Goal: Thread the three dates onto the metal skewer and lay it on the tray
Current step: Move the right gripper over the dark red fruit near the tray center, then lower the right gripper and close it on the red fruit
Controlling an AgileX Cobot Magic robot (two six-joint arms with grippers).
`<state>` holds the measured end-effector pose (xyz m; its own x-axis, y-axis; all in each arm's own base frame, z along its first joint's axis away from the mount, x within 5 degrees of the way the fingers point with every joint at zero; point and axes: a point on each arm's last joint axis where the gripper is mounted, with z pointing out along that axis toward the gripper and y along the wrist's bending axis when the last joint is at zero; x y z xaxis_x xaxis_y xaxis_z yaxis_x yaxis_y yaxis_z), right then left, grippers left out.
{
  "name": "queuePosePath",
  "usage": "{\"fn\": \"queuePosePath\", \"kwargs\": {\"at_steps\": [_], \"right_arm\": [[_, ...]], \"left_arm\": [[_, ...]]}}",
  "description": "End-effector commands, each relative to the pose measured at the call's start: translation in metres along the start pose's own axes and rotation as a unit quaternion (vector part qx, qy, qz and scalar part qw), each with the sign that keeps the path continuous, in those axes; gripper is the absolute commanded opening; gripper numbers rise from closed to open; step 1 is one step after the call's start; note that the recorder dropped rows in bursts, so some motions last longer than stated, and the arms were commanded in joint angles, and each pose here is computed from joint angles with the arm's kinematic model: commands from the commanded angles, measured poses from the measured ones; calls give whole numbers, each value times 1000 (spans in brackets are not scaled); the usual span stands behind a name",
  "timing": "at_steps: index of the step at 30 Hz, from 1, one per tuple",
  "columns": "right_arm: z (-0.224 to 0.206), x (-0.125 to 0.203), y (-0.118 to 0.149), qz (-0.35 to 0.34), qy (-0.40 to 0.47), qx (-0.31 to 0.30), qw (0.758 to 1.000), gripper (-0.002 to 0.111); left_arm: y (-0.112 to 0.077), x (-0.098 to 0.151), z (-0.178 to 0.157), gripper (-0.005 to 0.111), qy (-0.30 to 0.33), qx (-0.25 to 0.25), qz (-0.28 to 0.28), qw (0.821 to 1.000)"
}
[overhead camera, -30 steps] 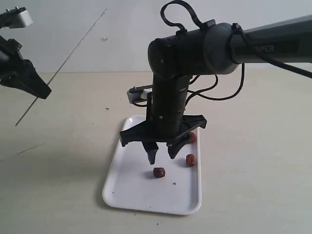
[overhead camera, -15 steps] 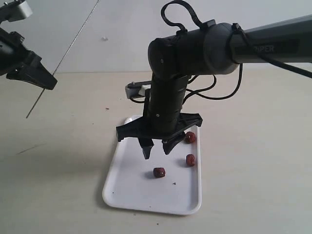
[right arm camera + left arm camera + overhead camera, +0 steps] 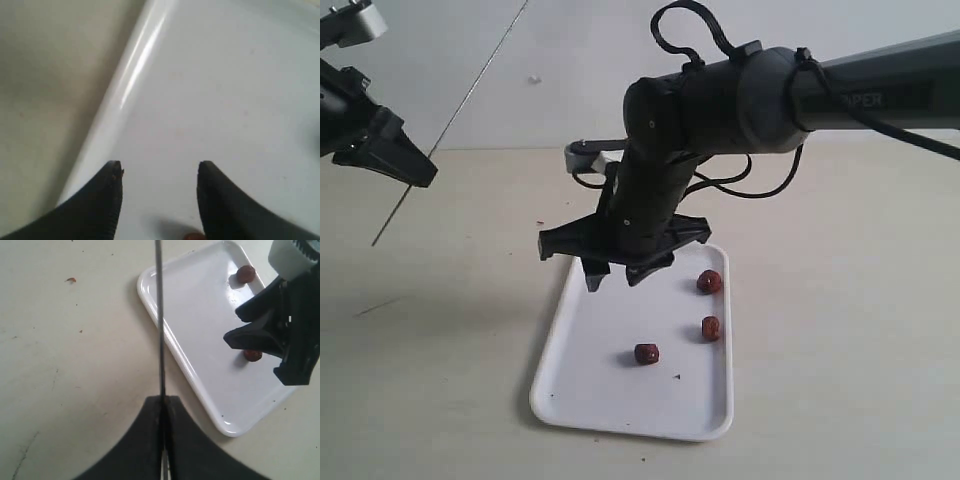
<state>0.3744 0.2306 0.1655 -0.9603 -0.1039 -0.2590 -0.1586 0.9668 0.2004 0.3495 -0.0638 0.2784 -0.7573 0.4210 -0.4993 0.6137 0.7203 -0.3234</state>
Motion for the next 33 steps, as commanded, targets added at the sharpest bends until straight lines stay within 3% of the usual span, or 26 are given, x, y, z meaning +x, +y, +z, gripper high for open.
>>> {"fn": "queuePosePath", "kwargs": {"at_steps": [1, 8, 10, 12, 15, 18, 22, 27, 33], "right_arm": [[-8, -7, 4, -9, -38, -14, 999, 47], [-19, -12, 9, 15, -65, -42, 997, 47], [-23, -10, 15, 65, -50, -79, 993, 47], [-24, -8, 18, 72, -41, -87, 993, 47], [-22, -1, 15, 77, 2, -73, 994, 47], [-18, 14, 1, 122, 76, 14, 990, 47], [-12, 19, 12, 102, 57, 43, 992, 47], [-7, 23, 5, 103, 70, 90, 988, 47], [-1, 25, 3, 115, 73, 101, 985, 47]], "left_arm": [[-3, 4, -1, 0, 20, 9, 5, 1000], [-4, 6, -1, 0, 30, 19, 5, 999], [-4, 6, -1, 0, 30, 19, 5, 999], [-4, 5, -1, 0, 26, 20, 4, 999], [-5, 5, -1, 0, 22, 23, 2, 999], [-6, 4, -1, 0, 16, 29, -2, 999], [-7, 3, -1, 0, 14, 31, -3, 999], [-7, 3, -1, 0, 16, 33, -3, 999], [-7, 3, -1, 0, 16, 33, -3, 999]]}}
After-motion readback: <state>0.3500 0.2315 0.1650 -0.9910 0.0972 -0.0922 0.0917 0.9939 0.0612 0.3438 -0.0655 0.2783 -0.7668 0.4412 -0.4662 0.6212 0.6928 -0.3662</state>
